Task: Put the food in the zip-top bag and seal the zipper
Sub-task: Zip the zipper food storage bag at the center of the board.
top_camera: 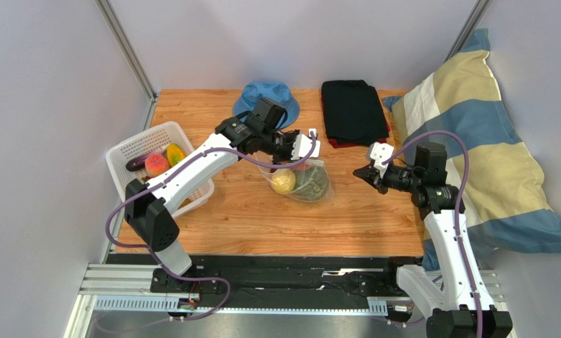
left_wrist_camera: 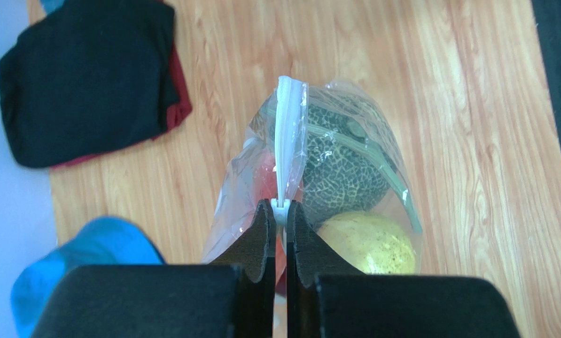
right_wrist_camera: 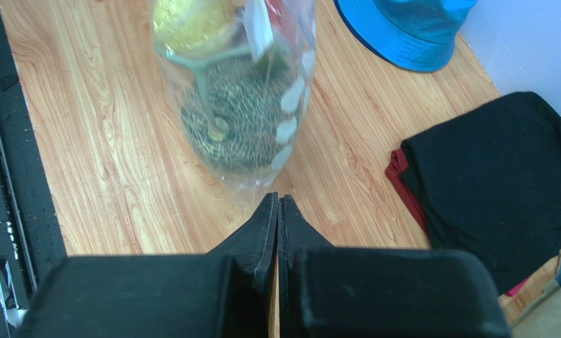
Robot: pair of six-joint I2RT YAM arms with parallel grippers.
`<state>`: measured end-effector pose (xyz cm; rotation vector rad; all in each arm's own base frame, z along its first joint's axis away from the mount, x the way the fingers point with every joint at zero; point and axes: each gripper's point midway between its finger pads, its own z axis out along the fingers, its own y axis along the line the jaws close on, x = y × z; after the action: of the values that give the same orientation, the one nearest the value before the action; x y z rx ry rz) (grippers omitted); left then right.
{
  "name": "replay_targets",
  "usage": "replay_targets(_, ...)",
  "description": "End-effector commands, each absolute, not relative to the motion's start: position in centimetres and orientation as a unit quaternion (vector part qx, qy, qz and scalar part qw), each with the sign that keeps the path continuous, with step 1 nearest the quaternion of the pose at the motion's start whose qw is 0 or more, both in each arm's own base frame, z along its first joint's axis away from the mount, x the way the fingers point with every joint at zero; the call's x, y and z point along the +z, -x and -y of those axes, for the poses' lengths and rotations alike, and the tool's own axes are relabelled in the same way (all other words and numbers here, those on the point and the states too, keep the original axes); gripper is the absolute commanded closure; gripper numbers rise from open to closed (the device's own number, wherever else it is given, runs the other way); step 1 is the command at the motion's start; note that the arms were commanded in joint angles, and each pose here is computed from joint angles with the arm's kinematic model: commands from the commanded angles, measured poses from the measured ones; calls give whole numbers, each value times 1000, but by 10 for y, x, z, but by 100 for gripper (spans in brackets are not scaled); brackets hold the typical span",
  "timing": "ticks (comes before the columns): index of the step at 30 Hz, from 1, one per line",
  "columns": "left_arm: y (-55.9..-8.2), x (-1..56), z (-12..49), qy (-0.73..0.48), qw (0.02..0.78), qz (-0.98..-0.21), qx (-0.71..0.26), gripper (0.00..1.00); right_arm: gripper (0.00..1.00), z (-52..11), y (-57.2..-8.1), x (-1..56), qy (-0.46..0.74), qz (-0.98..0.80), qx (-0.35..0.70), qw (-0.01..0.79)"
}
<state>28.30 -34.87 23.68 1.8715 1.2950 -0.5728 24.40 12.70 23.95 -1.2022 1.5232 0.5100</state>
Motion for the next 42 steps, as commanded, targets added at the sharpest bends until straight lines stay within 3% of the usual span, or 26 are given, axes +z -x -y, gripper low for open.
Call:
replay_targets(1, -276, 251, 318, -741, 387, -513, -194, 100, 100, -119, -250, 238, 505, -636, 206, 546)
replay_targets(5, -276, 261, 317, -735, 399, -509, -204, 100, 99, -127, -247, 247, 505, -623, 236, 549)
replay_targets(7, -273, 266, 325, -729, 402, -505, -225, 100, 72, -132, -249, 253, 507, -616, 250, 548)
replay_targets(8, -269, 268, 331, -728, 402, -501, -240, 100, 47, -138, -249, 251, 508, -617, 266, 539)
replay_targets(11, -265, 270, 345, -724, 400, -497, -263, 100, 25, -155, -249, 259, 527, -600, 278, 533)
replay_targets(14, -262, 268, 359, -722, 404, -490, -276, 100, 19, -172, -255, 263, 537, -589, 279, 535)
replay_targets(19, -256, 269, 382, -715, 409, -482, -297, 100, 19, -207, -250, 259, 571, -561, 287, 526)
replay_targets(22, -252, 267, 389, -713, 408, -481, -306, 100, 21, -217, -254, 255, 572, -560, 285, 526)
replay_targets(28, -249, 272, 402, -703, 416, -481, -317, 100, 47, -220, -267, 244, 578, -568, 263, 524)
replay_targets(30, -247, 273, 401, -703, 416, -480, -319, 100, 50, -216, -270, 236, 583, -576, 248, 517)
replay_targets(31, -248, 275, 401, -703, 418, -479, -317, 100, 56, -215, -272, 234, 592, -571, 238, 517)
replay_targets(34, -247, 275, 398, -706, 419, -478, -313, 100, 100, -209, -277, 228, 593, -581, 216, 515)
replay_targets(42, -257, 247, 369, -708, 385, -526, -273, 100, 100, -190, -276, 232, 574, -592, 196, 531)
